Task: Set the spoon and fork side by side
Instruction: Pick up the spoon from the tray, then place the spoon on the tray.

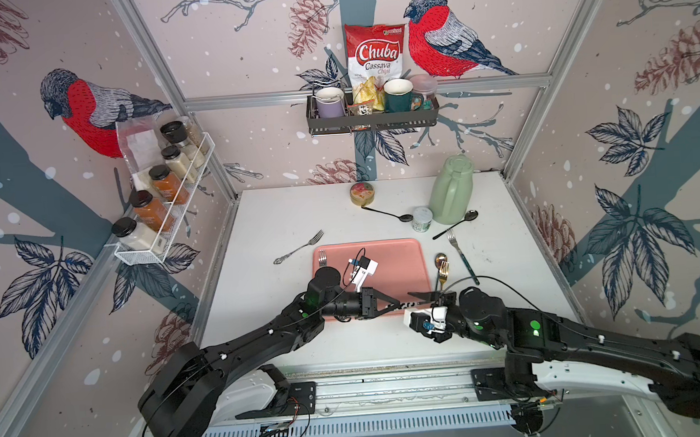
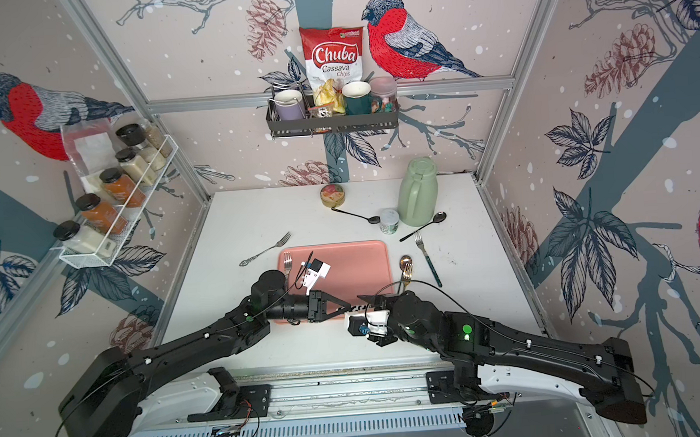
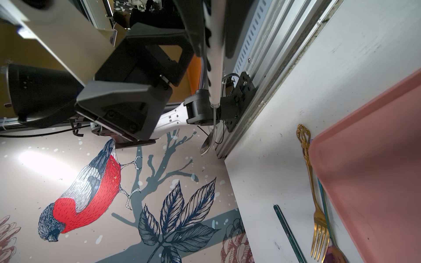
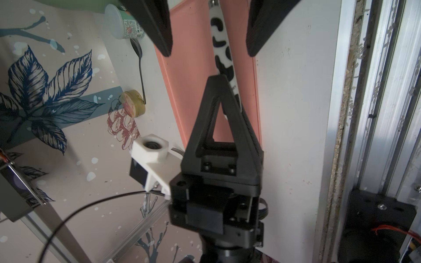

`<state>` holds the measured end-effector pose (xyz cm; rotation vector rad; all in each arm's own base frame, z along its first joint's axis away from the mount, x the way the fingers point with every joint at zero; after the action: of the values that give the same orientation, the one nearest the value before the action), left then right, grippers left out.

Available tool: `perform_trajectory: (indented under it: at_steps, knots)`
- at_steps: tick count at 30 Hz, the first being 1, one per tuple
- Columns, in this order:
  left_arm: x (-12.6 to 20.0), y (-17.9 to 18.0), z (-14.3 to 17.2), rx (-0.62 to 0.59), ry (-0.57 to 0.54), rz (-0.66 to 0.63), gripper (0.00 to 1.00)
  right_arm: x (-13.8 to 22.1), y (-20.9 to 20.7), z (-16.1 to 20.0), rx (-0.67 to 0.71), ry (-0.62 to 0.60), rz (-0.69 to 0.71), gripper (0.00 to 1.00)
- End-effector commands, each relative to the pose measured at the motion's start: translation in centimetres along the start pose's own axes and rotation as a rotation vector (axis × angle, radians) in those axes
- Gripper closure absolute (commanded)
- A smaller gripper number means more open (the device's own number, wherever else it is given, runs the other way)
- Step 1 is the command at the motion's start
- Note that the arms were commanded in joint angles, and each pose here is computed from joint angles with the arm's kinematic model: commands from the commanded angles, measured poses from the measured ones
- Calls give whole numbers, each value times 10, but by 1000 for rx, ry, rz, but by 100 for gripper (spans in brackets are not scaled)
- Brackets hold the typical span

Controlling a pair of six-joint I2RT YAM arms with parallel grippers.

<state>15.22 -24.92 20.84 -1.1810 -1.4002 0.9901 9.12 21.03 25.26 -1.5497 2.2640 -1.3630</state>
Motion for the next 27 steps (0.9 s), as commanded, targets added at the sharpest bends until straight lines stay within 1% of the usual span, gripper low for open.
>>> perform_trajectory:
  at_steps: [1, 3, 5, 8, 11, 14, 17, 19, 23, 25, 27]
  knots:
    - [6, -3, -12, -50, -159, -12, 100, 7, -18, -3, -149, -39, 111, 38]
    - [13, 3, -15, -51, -247, -50, 100, 10, -25, 0, -221, -39, 156, 35]
    - [25, 9, -19, -45, -369, -94, 100, 11, -38, 4, -370, -17, 240, 31]
    - [48, 24, -21, -31, -564, -190, 100, 8, -61, 18, -638, 21, 314, 31]
    - [76, 39, -18, 7, -762, -270, 100, -4, -73, 30, -862, 50, 300, 31]
    - [99, 50, -16, 29, -918, -335, 100, -18, -81, 38, -1012, 120, 328, 31]
    - [111, 56, -13, 31, -982, -408, 100, -36, -90, 48, -1193, 197, 355, 30]
    - [114, 62, -12, 43, -1002, -442, 100, -51, -93, 53, -1291, 266, 332, 32]
    - [113, 75, -11, 56, -1013, -506, 100, -83, -93, 52, -1388, 382, 253, 37]
    - [111, 81, -12, 54, -1013, -528, 100, -101, -89, 57, -1438, 444, 242, 37]
    - [110, 86, -12, 52, -1015, -543, 100, -116, -84, 62, -1487, 478, 238, 37]
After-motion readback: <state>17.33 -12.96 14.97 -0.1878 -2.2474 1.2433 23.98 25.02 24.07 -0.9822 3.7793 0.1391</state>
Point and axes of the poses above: each gripper's point midway between its finger pads, its own x axis back along the fingers, its own y axis along the line the jaws close on, z = x × y, the point moved 7 cm from there along x, back along the fingers, and after that the axes turned 9 degrees about x, right-handed, at the moved point
